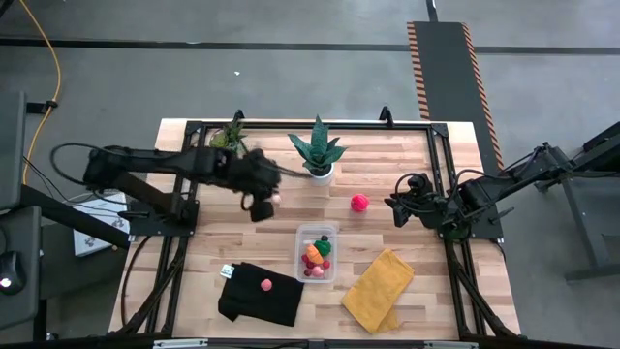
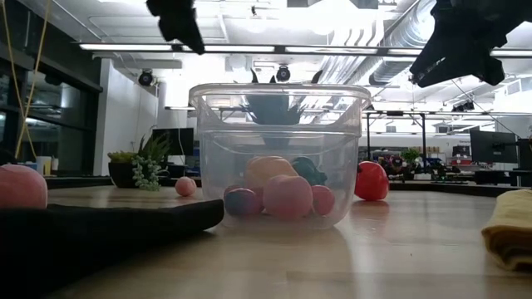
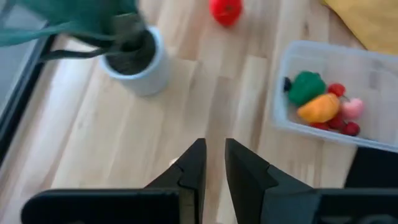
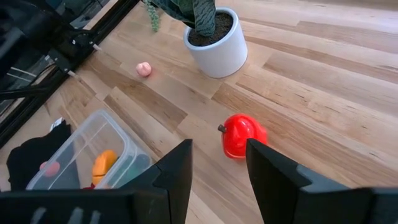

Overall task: Pick and placing Produce into tupperware
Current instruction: Put the top apricot into the transparent container

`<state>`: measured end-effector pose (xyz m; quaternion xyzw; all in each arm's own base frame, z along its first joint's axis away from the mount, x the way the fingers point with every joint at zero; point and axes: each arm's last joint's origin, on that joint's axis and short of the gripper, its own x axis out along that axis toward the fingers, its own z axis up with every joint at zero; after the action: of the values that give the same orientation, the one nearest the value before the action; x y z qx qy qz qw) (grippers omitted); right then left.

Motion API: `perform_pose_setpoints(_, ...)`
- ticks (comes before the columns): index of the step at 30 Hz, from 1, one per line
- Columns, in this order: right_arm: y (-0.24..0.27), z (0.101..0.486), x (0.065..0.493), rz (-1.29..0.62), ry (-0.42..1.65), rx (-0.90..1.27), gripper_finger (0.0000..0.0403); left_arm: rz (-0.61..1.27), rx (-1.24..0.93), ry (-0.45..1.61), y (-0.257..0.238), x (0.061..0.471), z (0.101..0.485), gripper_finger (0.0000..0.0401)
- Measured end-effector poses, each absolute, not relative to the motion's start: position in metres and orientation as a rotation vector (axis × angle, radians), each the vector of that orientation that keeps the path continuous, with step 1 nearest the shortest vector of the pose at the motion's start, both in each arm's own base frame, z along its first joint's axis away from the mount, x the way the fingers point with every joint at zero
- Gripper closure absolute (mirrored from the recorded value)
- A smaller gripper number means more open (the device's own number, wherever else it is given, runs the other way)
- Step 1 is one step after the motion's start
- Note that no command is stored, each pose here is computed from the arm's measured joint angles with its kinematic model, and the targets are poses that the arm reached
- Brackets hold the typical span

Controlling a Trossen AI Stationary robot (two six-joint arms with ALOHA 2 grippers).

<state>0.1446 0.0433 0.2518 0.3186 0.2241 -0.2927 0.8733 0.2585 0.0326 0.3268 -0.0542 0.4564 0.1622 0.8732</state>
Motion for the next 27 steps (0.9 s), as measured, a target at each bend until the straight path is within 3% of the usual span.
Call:
perform_pose_setpoints(9,0.043,0.251,0.144,-0.616,0.472,0.645,0.0261,0.428,-0.249,0.795,0.037,0.201,0.316,0.0356)
perform_pose_setpoints(18,0.042,0.252,0.144,-0.631,0.453,0.640,0.0261,0.558,-0.412,0.593,0.034,0.169,0.272,0.0368)
perform_pose_setpoints(27,0.042,0.252,0.144,-0.640,0.444,0.638,0.0261,0.763,-0.553,0.655,0.035,0.156,0.219,0.0360)
